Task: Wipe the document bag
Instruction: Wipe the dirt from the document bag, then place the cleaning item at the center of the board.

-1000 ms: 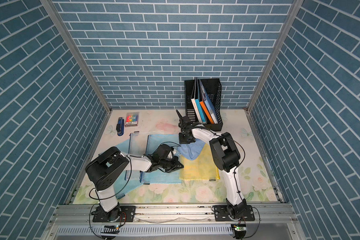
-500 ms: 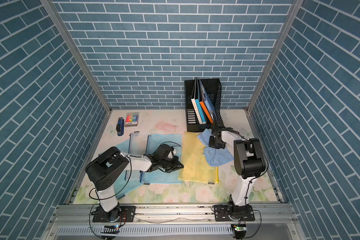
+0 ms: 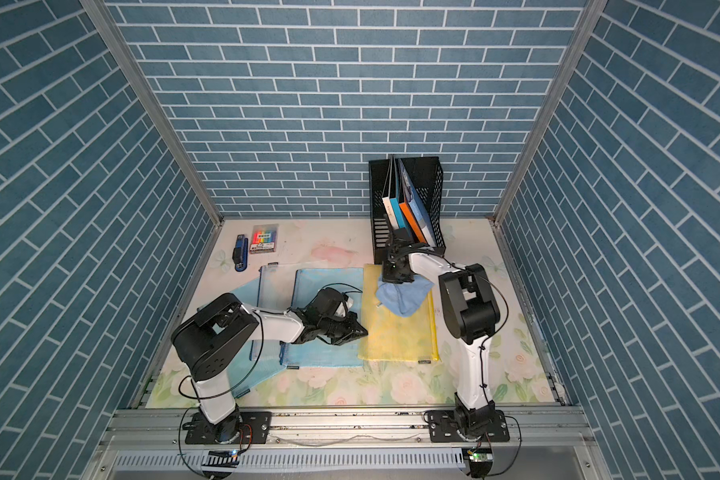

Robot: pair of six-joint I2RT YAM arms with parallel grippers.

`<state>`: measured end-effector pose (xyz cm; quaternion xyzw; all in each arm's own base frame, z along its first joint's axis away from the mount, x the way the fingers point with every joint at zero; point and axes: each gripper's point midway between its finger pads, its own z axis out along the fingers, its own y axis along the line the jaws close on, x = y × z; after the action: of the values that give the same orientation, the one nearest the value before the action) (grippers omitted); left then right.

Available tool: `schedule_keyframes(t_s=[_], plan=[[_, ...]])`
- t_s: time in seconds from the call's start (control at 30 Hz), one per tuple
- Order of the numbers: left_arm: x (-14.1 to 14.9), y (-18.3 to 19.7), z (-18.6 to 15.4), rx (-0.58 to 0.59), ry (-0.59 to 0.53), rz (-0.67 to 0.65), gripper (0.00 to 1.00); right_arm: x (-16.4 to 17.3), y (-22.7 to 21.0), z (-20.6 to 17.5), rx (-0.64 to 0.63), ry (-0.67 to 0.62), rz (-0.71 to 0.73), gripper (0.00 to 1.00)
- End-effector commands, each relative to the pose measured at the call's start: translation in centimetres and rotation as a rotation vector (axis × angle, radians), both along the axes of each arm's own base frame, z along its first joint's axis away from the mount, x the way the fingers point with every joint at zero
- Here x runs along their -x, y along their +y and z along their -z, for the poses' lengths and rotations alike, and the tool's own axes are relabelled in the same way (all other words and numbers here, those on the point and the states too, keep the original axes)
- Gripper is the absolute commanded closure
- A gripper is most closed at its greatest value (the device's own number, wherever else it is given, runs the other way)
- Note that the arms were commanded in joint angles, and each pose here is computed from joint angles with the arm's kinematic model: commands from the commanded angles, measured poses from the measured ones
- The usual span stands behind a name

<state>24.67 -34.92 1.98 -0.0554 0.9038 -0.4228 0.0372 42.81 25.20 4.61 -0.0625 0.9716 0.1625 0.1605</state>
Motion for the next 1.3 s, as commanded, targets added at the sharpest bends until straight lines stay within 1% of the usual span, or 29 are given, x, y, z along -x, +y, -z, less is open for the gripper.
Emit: schedule_keyframes(t_s=[0.0,0.1,0.17,0.23,0.3,0.43,0.57,0.73,0.83,0.9,1.0,1.17,1.27], plan=[[0.1,-0.1,1.0,-0.029,0.011,-0.007,1.0,0.5,4.2,-0.1,-0.039,0.034,-0.071,1.0],[-0.1,0.0,1.0,-0.033,0.01,-0.017,1.0,1.0,5.9,-1.1,-0.044,0.025,-0.121,1.0],[-0.2,0.0,1.0,-0.032,0.009,-0.02,1.0,1.6,5.6,-0.4,-0.029,0.044,-0.126,1.0],[-0.3,-0.1,0.9,-0.033,0.007,-0.021,1.0,1.9,4.3,-0.4,0.016,0.036,-0.129,1.0],[-0.3,0.0,1.0,-0.034,0.007,-0.026,1.0,2.2,2.5,-0.3,0.057,0.036,-0.116,1.0],[-0.2,0.2,1.0,-0.03,0.012,-0.041,1.0,2.8,-3.0,-0.4,0.074,0.057,-0.015,1.0],[-0.3,0.4,1.0,-0.029,0.01,-0.048,1.0,4.9,-8.2,-1.4,0.104,0.045,0.064,1.0],[-0.4,0.5,0.9,-0.034,0.006,-0.05,1.0,7.7,-12.0,-2.4,0.144,0.036,0.115,1.0],[-0.3,0.7,0.9,-0.039,0.007,-0.049,1.0,8.6,-13.8,-2.9,0.157,0.031,0.157,1.0],[-0.3,0.8,0.9,-0.041,0.006,-0.05,1.0,8.6,-15.6,-3.5,0.166,0.015,0.201,1.0],[-0.2,1.0,0.8,-0.043,0.002,-0.048,1.0,8.4,-19.4,-5.0,0.186,-0.004,0.287,1.0],[-0.2,1.1,0.7,-0.05,-0.006,-0.04,1.0,7.3,-26.2,-7.6,0.219,-0.03,0.433,1.0],[-0.2,1.0,0.6,-0.047,-0.01,-0.037,1.0,6.5,-29.3,-8.9,0.236,-0.043,0.5,1.0]])
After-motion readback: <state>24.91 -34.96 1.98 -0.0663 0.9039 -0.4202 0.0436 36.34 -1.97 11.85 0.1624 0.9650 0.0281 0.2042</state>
